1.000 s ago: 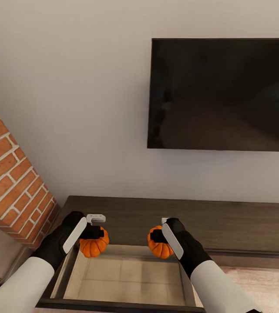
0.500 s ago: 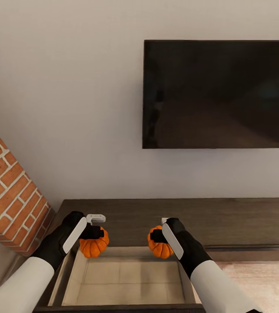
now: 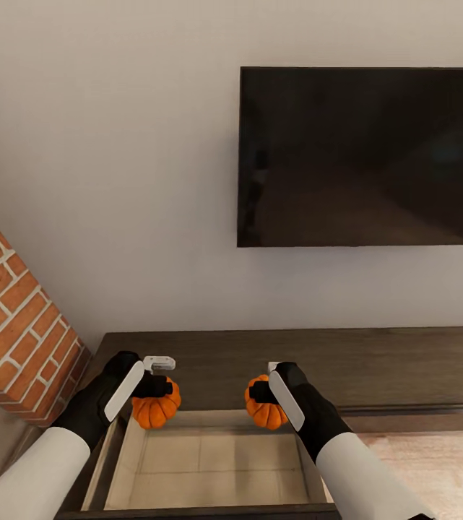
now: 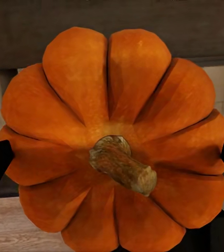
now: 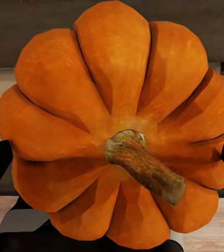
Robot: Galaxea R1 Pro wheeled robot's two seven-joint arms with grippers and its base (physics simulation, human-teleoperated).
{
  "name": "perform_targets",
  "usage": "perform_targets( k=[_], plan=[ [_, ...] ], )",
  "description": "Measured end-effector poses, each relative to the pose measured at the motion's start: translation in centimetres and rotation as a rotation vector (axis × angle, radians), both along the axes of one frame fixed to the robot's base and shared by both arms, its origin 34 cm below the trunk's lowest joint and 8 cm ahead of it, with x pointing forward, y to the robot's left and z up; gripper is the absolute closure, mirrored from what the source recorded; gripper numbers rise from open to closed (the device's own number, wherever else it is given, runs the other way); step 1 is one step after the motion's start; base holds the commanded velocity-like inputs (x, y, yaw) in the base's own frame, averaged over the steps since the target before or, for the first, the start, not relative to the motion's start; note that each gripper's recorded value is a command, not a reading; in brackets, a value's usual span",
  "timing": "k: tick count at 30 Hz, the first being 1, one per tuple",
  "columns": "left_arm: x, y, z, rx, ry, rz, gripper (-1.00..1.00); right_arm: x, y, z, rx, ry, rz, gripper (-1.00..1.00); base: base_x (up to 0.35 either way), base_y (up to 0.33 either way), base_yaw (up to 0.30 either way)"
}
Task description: Place each of the two pumpkins and all three candles from the living room inside a cabinet in the living room (use any cabinet), then make sure every cabinet is closed, and position the cauldron so it is next to a table in the living room.
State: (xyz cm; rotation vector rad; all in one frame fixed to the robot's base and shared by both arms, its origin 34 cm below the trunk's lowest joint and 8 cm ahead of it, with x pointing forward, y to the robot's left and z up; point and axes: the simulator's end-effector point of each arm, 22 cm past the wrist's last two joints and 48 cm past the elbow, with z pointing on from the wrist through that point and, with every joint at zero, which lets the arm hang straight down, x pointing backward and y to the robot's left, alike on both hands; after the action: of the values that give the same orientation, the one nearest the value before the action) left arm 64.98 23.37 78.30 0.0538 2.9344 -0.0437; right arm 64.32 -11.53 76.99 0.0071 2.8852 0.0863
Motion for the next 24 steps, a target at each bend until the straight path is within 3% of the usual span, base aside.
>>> perform_targets(
  k=[24],
  plan=[
    [0.1,0.3,-3.0,0.005,0.024,0.006,1.00,0.7,0.0,-2.3,0.002,0.001,-0.002,1.00,0.000,0.000,0.000]
  ],
)
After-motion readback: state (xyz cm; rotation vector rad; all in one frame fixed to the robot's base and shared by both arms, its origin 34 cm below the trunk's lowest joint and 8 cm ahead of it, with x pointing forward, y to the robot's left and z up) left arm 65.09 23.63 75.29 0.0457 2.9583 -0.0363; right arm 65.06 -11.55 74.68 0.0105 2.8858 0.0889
